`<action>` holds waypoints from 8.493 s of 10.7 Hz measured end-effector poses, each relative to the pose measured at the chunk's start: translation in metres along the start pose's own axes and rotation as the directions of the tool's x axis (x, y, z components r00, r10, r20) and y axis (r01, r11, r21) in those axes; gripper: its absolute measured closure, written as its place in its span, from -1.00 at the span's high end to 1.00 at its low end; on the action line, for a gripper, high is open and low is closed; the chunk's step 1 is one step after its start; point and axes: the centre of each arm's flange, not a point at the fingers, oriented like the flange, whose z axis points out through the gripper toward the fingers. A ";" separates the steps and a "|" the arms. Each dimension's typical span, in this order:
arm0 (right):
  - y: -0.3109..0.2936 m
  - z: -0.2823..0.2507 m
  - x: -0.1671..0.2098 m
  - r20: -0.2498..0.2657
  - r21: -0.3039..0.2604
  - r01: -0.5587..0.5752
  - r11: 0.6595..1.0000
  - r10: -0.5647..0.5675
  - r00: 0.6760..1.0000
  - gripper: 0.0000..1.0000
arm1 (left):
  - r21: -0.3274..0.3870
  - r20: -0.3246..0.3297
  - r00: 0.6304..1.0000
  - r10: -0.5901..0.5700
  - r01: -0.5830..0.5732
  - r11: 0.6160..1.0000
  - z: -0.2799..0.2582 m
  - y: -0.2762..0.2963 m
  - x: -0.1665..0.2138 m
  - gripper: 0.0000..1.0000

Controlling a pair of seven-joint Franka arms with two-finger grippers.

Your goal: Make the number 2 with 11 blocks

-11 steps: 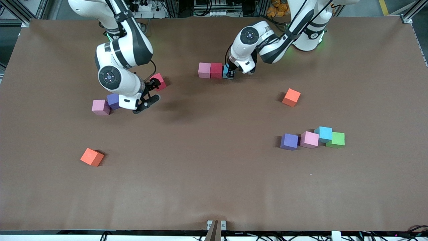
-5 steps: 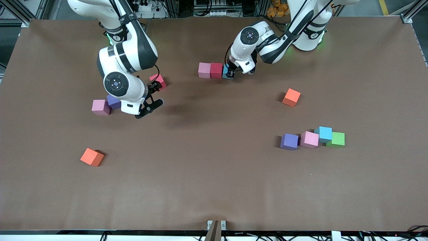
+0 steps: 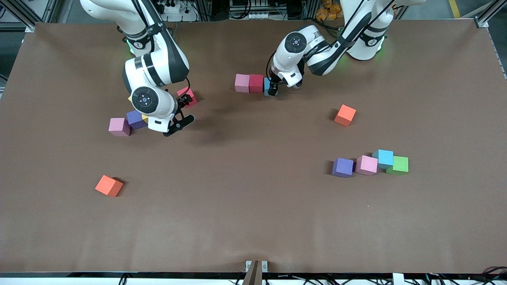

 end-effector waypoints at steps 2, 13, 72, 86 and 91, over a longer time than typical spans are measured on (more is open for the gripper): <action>-0.022 0.010 -0.013 -0.009 -0.001 0.000 1.000 0.000 1.000 1.00 | -0.002 0.002 1.000 -0.004 0.004 1.000 -0.001 0.001 -0.001 1.00; -0.043 0.094 -0.075 -0.174 -0.029 -0.028 0.999 0.023 0.985 1.00 | -0.130 0.011 1.000 0.010 -0.008 0.991 -0.079 0.036 -0.031 1.00; -0.354 0.084 0.104 -0.290 0.163 -0.556 0.815 0.578 0.763 1.00 | 0.259 0.054 -0.196 0.979 -0.944 -0.204 -0.083 0.110 0.282 1.00; 0.011 -0.078 0.121 -0.193 0.086 -0.379 0.922 0.388 0.901 1.00 | 0.252 -0.032 -0.165 0.986 -0.956 -0.152 -0.099 0.123 0.274 0.11; 0.170 -0.091 0.079 -0.209 0.015 -0.177 0.984 0.176 0.962 1.00 | 0.154 -0.145 -0.076 0.987 -0.987 -0.053 -0.129 0.174 0.239 0.11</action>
